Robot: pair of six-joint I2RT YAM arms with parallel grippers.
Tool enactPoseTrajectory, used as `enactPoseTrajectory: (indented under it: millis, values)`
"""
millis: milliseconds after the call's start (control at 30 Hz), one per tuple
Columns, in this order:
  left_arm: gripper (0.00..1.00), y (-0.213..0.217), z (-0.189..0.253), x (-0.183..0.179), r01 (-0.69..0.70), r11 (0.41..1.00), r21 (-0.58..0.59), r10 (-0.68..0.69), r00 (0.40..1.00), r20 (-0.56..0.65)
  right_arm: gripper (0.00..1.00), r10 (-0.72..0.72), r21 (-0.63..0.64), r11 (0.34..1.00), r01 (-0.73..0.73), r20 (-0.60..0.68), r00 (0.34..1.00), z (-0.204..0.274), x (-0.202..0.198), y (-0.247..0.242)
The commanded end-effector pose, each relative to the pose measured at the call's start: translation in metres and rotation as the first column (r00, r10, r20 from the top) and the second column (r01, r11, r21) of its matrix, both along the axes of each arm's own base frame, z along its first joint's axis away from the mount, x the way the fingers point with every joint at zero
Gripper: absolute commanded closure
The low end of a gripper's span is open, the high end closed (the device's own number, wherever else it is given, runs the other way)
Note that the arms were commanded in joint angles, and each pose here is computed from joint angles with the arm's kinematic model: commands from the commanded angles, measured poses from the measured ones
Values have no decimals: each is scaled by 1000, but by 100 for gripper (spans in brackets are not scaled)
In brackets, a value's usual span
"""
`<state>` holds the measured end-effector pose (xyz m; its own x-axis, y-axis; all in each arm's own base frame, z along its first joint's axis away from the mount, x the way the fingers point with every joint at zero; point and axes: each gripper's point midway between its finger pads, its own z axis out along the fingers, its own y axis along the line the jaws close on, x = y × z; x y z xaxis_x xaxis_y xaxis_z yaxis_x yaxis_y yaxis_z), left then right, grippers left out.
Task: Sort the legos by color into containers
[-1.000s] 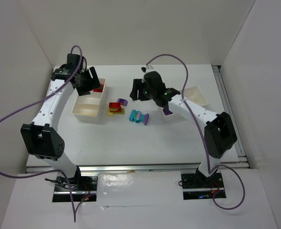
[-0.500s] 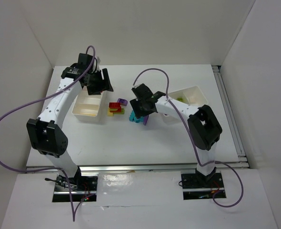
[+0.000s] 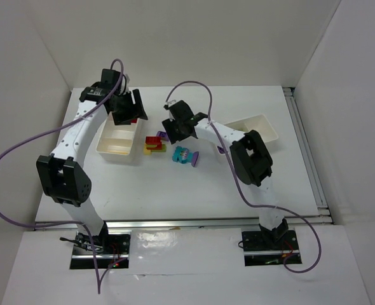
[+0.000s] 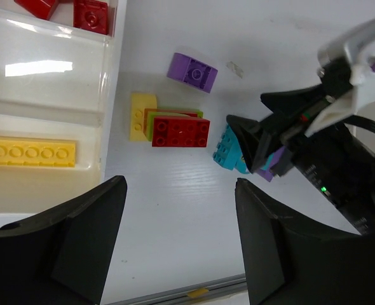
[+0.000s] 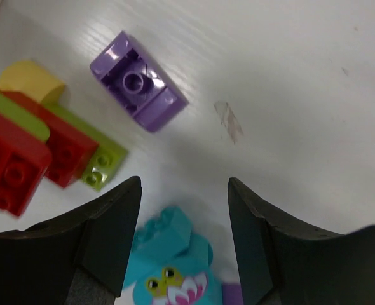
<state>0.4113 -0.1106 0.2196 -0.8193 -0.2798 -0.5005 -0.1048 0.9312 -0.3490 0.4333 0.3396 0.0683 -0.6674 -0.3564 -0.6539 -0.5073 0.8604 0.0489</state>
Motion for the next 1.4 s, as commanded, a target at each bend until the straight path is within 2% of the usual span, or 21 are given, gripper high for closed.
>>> enactPoseTrajectory:
  millis: [0,367,500,533,567,633,667,700,800,833,900,1033,1200,1233,1267,1367]
  values:
    - [20,6,14,5,-23,1000,-6,23,999,33,36,67,42,997,-69,63,996,4,23,25]
    - [20,12,3,7,-29,1000,-4,29,1000,6,24,87,63,994,-94,101,991,-27,58,54]
    - [20,11,4,7,-16,1000,-6,16,1000,7,24,80,61,994,-87,111,991,-39,70,61]
    - [20,11,4,7,-16,1000,-6,16,1000,7,28,80,59,994,-87,109,991,-38,70,61]
    - [20,11,0,8,-16,1000,-4,16,1000,-2,36,86,54,994,-93,113,990,-38,70,61]
    - [20,15,0,9,-25,1000,-4,25,1000,-2,47,95,59,993,-103,121,988,-38,65,65]
    - [20,15,0,9,-25,1000,-4,25,1000,-2,59,87,60,994,-95,135,987,-35,66,63]
    - [20,15,0,9,-25,1000,-4,25,1000,-2,65,85,82,992,-99,154,984,-22,63,68]
    - [20,12,-3,9,-14,1000,-18,14,1000,-13,73,44,106,992,-64,177,983,-4,66,66]
    - [20,12,-3,9,-14,1000,-18,14,1000,-13,79,19,109,993,-43,211,977,15,70,63]
    - [20,10,-3,8,-9,1000,-25,9,1000,-14,81,-25,143,990,-5,210,977,34,66,59]
    - [17,10,1,8,-14,1000,-10,14,1000,19,81,-118,260,965,38,299,947,115,61,20]
    - [17,2,0,3,22,999,-30,-22,1000,18,81,-251,259,949,181,270,930,142,45,-44]
    - [17,2,0,3,22,999,-30,-22,1000,18,81,-283,299,934,193,297,912,168,36,-58]
    - [17,0,-3,4,28,999,-36,-27,1000,8,81,-313,265,934,242,276,908,148,25,-73]
    - [17,-5,-7,1,42,998,-42,-42,999,-3,81,-436,266,890,369,265,860,150,8,-122]
